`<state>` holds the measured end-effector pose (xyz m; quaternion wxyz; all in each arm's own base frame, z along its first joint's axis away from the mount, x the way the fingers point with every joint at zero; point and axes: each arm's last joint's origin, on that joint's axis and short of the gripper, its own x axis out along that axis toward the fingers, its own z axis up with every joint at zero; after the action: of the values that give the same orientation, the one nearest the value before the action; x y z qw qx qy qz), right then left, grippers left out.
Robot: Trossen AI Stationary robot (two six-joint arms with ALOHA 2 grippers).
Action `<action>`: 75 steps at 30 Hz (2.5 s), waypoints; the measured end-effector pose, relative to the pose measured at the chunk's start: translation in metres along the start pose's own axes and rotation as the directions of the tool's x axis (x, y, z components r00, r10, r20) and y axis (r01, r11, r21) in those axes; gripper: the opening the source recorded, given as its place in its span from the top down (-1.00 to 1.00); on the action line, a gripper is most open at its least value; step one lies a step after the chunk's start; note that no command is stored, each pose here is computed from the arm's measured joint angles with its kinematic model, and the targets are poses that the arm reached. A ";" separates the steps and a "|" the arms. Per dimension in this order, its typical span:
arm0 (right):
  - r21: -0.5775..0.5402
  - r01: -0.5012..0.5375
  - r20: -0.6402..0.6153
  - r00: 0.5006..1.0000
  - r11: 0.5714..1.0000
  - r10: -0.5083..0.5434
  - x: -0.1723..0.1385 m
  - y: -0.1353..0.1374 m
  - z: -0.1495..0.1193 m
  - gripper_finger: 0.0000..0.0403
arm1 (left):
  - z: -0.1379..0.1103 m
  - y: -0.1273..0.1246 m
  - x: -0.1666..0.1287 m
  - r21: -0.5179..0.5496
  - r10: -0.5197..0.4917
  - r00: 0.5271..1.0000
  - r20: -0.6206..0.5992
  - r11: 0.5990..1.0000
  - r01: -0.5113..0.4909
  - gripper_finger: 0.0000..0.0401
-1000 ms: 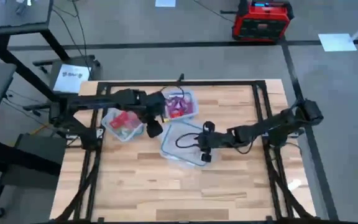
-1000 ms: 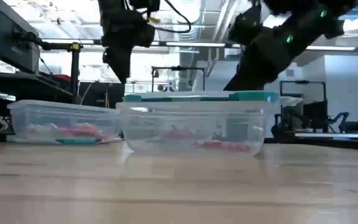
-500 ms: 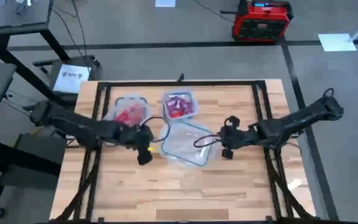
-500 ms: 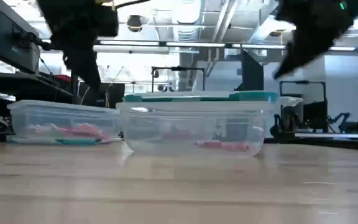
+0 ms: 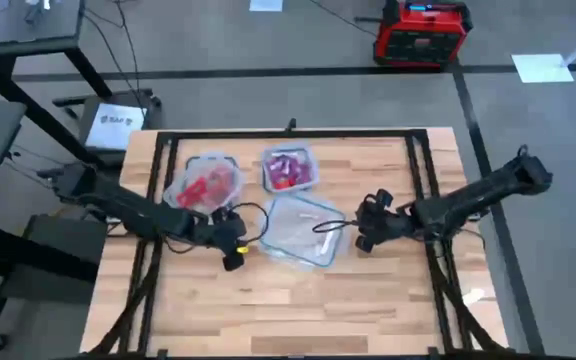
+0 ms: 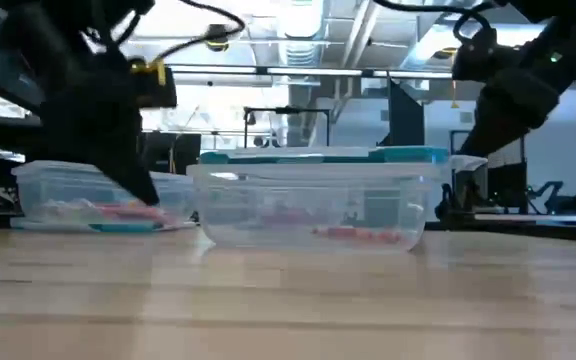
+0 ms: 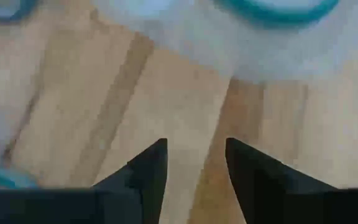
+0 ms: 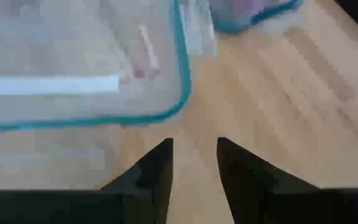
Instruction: Sort candy
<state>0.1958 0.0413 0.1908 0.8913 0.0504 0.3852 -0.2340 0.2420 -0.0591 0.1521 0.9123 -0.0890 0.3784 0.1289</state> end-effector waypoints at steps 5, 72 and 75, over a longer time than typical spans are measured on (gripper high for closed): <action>0.014 -0.002 -0.010 1.000 1.000 0.002 -0.001 0.001 -0.002 0.44 | -0.001 -0.008 0.019 0.004 -0.024 0.999 0.046 1.000 0.024 0.27; -0.336 -0.240 0.116 0.949 0.911 0.293 0.123 -0.027 0.123 0.62 | -0.016 -0.048 0.023 -0.141 -0.079 0.979 0.189 0.984 0.106 0.27; -0.322 -0.159 0.129 0.969 0.933 0.209 0.124 -0.030 0.123 0.62 | -0.016 -0.048 0.023 -0.141 -0.079 0.979 0.189 0.984 0.107 0.27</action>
<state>0.3373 -0.0658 0.1919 0.9343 -0.0728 0.3374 -0.0893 0.2618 -0.1048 0.1278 0.9390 -0.1629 0.2775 0.1217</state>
